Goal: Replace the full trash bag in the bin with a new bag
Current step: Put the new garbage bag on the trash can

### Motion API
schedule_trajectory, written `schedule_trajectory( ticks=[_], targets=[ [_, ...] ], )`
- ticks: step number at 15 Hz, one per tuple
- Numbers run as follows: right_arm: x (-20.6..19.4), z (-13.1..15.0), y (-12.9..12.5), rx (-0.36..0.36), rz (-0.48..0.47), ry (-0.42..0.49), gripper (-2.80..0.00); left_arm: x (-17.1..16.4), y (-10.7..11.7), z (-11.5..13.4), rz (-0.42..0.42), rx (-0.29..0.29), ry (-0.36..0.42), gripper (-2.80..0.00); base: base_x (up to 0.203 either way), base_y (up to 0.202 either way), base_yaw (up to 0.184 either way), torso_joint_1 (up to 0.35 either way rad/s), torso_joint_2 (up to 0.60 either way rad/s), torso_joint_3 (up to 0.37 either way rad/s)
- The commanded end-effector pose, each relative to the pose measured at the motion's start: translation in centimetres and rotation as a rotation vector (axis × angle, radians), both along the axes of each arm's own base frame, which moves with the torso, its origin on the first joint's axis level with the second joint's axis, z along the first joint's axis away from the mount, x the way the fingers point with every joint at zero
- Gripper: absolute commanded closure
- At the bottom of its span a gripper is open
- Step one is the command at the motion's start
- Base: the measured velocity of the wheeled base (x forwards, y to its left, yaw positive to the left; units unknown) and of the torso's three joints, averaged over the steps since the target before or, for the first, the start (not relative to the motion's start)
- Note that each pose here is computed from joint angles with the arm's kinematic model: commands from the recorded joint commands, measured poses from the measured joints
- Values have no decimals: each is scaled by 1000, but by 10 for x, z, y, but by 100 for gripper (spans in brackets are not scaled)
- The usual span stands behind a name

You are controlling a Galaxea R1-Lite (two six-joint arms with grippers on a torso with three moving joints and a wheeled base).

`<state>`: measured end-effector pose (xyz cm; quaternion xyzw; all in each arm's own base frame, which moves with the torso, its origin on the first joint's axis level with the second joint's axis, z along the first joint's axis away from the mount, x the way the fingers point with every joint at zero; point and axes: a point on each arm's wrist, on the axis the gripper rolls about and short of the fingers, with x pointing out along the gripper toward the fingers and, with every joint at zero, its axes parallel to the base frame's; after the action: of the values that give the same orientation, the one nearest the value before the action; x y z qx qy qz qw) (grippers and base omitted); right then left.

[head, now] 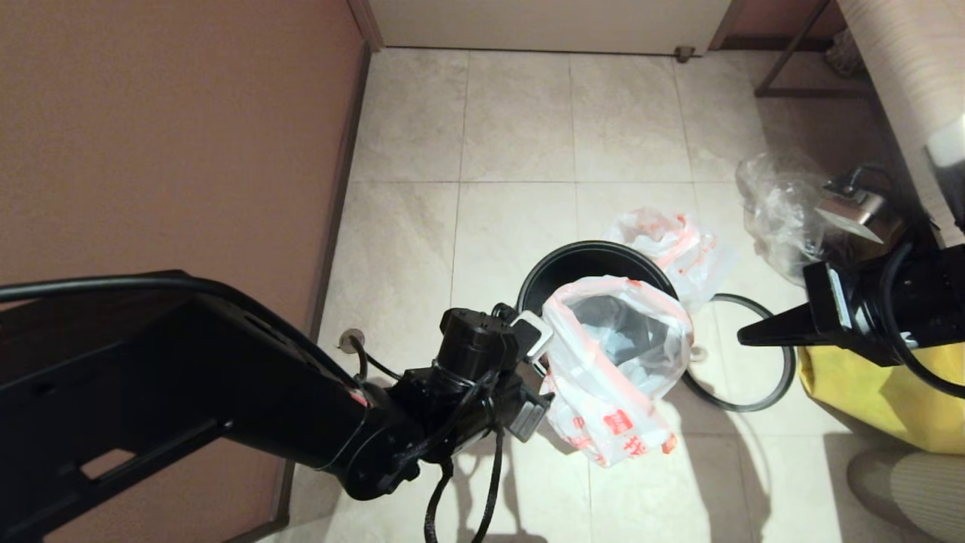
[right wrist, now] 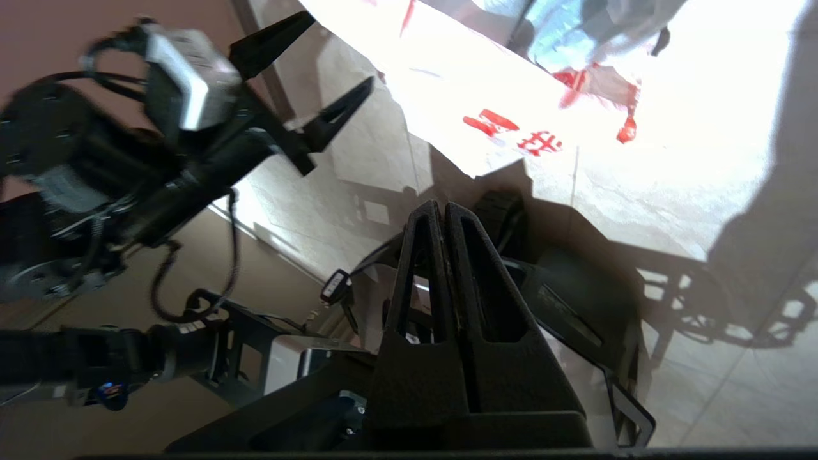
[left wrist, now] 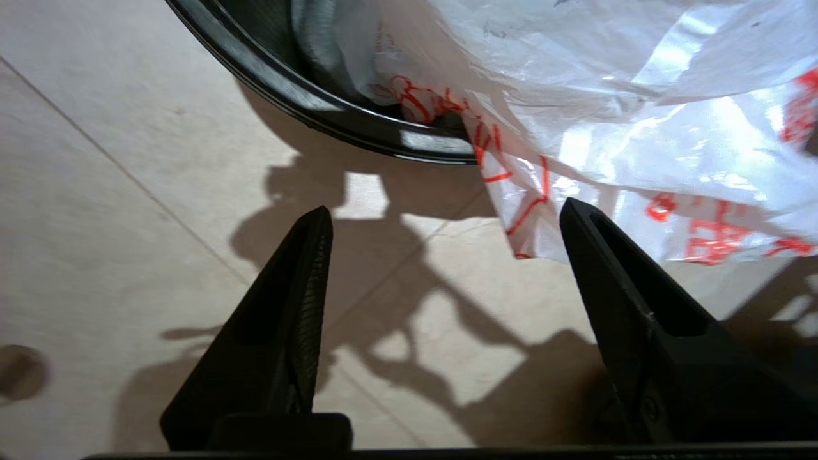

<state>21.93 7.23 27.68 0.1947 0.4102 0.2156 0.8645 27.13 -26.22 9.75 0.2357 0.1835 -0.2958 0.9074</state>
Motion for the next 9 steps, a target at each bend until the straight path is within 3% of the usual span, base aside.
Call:
schedule_trajectory(
  ticks=[1,4,9],
  targets=[
    [-9,8,-4,21,5,-28,0,5,-4,-1,-9,75,-59,-280,0,0,0,0,0,0],
    [-4,12,-6,53,10,-71,0,16,-14,-2,-46,134,-112,-280,0,0,0,0,0,0],
    [-17,26,-19,126,11,-107,0,11,-10,-14,-68,184,-99,-280,0,0,0,0,0,0]
  ],
)
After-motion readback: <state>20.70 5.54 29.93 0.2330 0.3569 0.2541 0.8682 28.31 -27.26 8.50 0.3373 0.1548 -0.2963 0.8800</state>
